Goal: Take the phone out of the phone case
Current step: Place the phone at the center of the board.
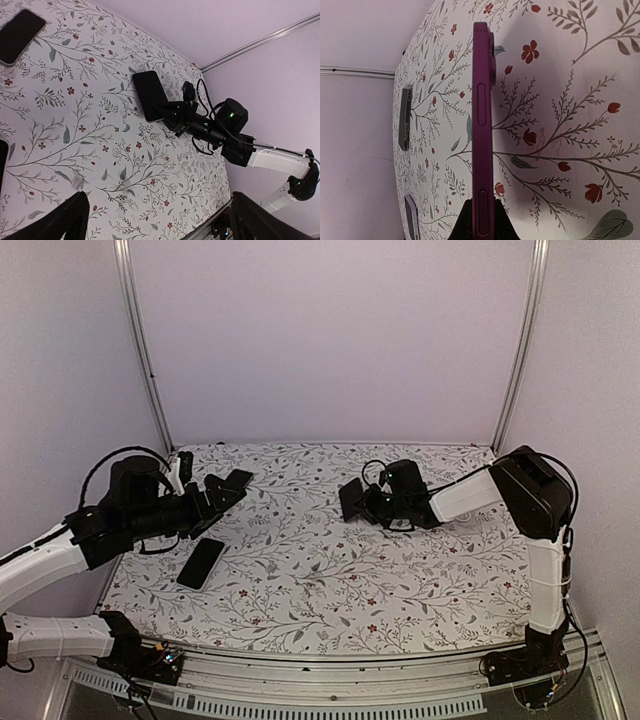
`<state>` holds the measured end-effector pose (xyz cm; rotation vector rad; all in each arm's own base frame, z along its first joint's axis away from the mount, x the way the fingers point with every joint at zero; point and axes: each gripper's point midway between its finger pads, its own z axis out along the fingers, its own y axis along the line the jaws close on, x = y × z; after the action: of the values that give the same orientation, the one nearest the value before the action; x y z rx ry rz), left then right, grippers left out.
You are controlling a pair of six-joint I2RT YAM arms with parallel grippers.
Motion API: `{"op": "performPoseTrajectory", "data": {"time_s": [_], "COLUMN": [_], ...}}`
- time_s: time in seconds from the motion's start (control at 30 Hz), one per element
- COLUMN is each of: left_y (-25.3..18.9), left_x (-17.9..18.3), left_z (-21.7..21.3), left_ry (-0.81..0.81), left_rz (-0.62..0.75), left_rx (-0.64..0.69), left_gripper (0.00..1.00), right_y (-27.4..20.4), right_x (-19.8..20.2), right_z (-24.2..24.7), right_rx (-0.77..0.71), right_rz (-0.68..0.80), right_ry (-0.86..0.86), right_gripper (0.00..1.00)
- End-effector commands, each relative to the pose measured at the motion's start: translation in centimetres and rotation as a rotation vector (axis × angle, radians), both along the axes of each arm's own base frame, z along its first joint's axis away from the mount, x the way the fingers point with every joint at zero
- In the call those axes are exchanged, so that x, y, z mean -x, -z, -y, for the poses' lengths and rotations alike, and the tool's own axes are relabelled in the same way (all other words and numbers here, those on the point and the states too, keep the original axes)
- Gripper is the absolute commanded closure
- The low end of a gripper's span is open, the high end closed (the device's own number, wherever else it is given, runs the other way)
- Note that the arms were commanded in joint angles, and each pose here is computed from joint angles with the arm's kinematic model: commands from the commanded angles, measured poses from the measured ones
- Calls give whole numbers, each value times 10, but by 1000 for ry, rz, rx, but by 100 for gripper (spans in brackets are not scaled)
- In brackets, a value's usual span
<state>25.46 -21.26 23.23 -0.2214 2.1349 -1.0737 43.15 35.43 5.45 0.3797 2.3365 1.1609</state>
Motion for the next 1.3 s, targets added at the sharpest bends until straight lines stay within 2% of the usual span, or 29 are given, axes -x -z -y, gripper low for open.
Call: {"op": "performPoseTrajectory", "data": {"time_s": [0.0, 0.2, 0.37, 0.73, 0.9, 1.27], "left_y": [2, 6, 8, 12, 14, 17], "left_x": [3, 4, 3, 0, -2, -8], "left_z": [-3, -4, -3, 1, 4, 10], "left_ry": [10, 8, 8, 14, 18, 30], "left_rz": [4, -3, -6, -18, -21, -25], "left_rx": [-10, -8, -8, -10, -10, -21], "left_gripper": [1, 1, 1, 1, 1, 1], "right_y": [-18, -10, -6, 4, 9, 24], "right_x": [-11, -6, 0, 15, 21, 33], "right_z": [-13, -9, -6, 1, 5, 29], "right_rx": [-93, -100, -92, -38, 19, 182], "right_rz": [46, 19, 8, -11, -25, -58], "right_ry": [-7, 5, 7, 4, 6, 36], "right_gripper": [100, 99, 89, 77, 69, 60]}}
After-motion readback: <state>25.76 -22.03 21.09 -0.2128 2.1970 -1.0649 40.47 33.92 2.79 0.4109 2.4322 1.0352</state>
